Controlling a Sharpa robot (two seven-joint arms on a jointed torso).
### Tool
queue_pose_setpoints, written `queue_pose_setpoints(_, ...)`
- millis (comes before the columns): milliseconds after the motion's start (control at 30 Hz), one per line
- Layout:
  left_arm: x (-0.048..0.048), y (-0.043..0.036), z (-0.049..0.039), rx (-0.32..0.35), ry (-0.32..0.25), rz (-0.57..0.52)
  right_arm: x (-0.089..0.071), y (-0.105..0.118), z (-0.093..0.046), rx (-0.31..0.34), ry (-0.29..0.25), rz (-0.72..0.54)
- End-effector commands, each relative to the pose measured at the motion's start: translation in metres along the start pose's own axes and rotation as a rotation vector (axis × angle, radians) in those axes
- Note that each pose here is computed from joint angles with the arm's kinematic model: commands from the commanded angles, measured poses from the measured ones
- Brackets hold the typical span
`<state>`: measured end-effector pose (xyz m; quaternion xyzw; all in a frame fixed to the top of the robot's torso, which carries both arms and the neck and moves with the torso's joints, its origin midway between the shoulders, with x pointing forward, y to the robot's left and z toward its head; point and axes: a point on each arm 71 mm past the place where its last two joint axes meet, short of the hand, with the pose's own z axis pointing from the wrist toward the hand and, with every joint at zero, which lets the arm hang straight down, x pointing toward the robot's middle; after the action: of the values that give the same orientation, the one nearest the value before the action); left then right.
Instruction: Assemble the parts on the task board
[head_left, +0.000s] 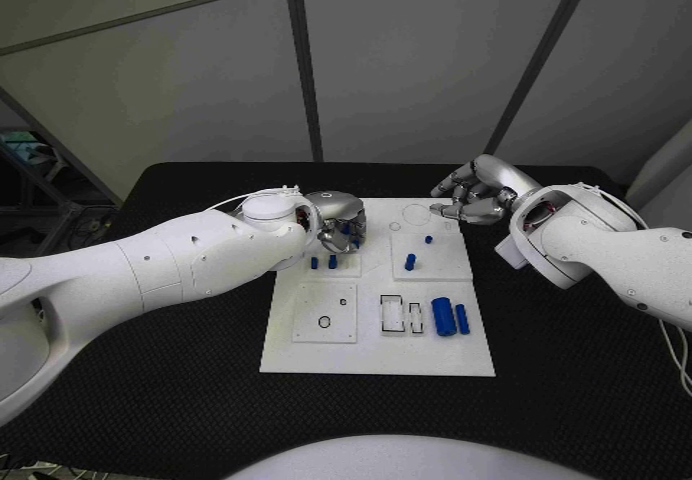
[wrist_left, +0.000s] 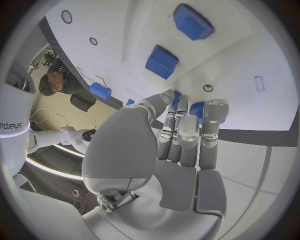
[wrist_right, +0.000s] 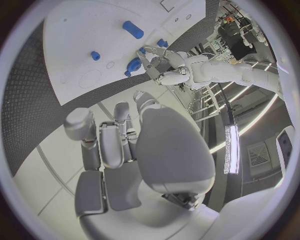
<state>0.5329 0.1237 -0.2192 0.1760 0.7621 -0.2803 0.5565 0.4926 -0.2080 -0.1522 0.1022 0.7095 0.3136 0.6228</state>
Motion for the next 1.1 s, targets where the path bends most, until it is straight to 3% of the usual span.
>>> queue_pose_setpoints(33, 0.0026, 0.0001, -0.0008, 0.008, 0.005, 0.006, 0.0, 0.002, 0.0, -0.012, 0.002, -0.002)
queue_pose_setpoints(267, -0.0004, -0.0003, -0.0055, 0.019, -0.026, -0.01, -0.001, 0.002, 0.0, -0.012, 0.0, -0.002)
queue_pose_setpoints(633, -0.0256, 0.0012, -0.0206, 0.024, -0.104, -0.063, -0.001, 0.001, 0.0, -0.011, -0.004, -0.002)
queue_pose_setpoints(833, -0.0351, 0.0089, -0.0325, 0.009, -0.133, -0.085, -0.002, 0.0, 0.0, -0.009, -0.005, -0.003)
queue_pose_setpoints(1100, -0.0347, 0.026, -0.047, -0.04, -0.102, -0.099, -0.003, -0.002, -0.001, -0.006, -0.006, -0.004)
